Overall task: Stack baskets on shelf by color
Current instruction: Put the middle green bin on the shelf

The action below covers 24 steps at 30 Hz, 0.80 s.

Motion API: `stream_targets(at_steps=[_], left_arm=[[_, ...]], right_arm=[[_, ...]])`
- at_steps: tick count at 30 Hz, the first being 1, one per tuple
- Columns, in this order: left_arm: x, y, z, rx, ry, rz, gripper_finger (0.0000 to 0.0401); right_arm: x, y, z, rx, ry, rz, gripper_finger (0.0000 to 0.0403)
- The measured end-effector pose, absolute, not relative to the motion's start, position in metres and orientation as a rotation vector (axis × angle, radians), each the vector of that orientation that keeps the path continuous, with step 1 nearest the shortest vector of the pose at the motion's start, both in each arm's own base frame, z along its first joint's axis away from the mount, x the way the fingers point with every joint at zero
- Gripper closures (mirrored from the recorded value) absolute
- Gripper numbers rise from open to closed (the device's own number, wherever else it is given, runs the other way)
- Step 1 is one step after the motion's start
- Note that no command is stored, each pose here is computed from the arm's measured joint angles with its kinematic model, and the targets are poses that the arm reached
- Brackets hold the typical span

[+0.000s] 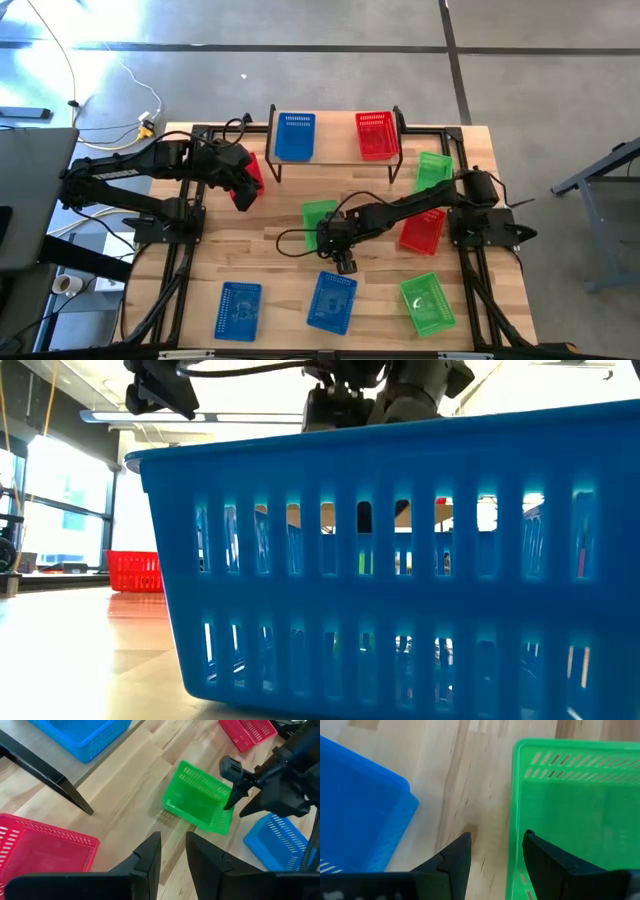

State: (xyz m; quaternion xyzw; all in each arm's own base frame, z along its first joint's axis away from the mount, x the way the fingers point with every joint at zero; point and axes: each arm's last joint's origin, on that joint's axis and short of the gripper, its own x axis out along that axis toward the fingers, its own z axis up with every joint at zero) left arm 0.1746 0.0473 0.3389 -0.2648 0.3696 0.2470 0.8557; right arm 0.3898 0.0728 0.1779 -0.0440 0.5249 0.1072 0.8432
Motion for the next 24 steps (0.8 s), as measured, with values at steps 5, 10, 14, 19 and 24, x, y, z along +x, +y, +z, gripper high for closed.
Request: stream_targets(at_steps=[5, 10, 14, 19, 24], left_arm=[[0.175, 0.047, 0.339, -0.557, 0.778, 0.519, 0.0318], [0.174, 0.048, 0.339, -0.545, 0.773, 0.543, 0.0318], [0.174, 0.048, 0.339, -0.533, 0.773, 0.546, 0.0318], [0.174, 0.048, 0.339, -0.526, 0.775, 0.543, 0.0318], [0.174, 0.048, 0.339, -0.525, 0.775, 0.542, 0.0318]], right_arm=[[0.390, 0.071, 0.176, -0.078, 1.119, 0.190, 0.0271], [0.390, 0.066, 0.176, -0.079, 1.125, 0.172, 0.0338], [0.391, 0.063, 0.176, -0.066, 1.129, 0.170, 0.0389], [0.389, 0.063, 0.179, -0.065, 1.130, 0.168, 0.0397], [0.387, 0.064, 0.201, -0.064, 1.135, 0.167, 0.0400]])
